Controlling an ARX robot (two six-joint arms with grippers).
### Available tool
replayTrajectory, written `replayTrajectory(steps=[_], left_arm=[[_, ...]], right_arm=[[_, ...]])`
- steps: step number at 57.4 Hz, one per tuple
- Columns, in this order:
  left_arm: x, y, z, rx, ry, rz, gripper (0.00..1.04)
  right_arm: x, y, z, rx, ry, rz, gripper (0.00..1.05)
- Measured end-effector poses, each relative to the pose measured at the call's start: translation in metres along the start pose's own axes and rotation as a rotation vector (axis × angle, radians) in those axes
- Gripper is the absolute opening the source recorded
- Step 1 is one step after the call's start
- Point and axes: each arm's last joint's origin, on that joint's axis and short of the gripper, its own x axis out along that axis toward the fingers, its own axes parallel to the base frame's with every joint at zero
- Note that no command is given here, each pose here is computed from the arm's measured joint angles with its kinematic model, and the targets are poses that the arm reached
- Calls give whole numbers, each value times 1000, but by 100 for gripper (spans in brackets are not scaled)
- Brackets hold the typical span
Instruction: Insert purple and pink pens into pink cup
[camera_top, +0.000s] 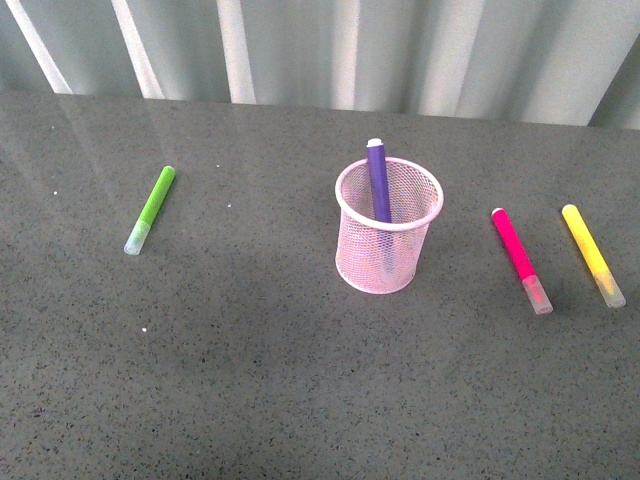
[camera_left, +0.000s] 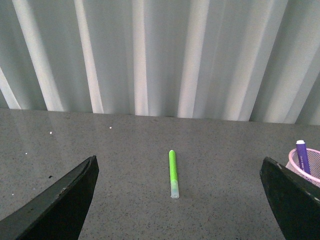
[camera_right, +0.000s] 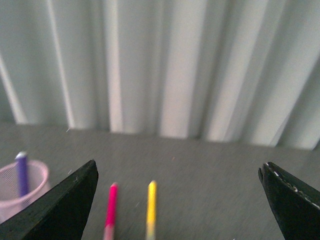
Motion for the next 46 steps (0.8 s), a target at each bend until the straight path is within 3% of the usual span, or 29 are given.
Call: replayTrajectory(steps=[7,11,15,26,33,46], left_arm=[[0,0,0,1,0,1,98],[0,0,0,1,0,1,98],[0,0,0,1,0,1,98],[0,0,0,2,0,1,98],[0,0,0,2,0,1,98],[0,0,0,2,0,1,98]], right_arm=[[67,-22,62,-27,-123,-115,98],[130,-29,66,-6,25,-132,98],[193,-29,42,3,254,-140,98],[281,2,-28,3,673,-50,98],[290,29,-54,4,777,26,98],[292,69,-77,26,868,123,98]])
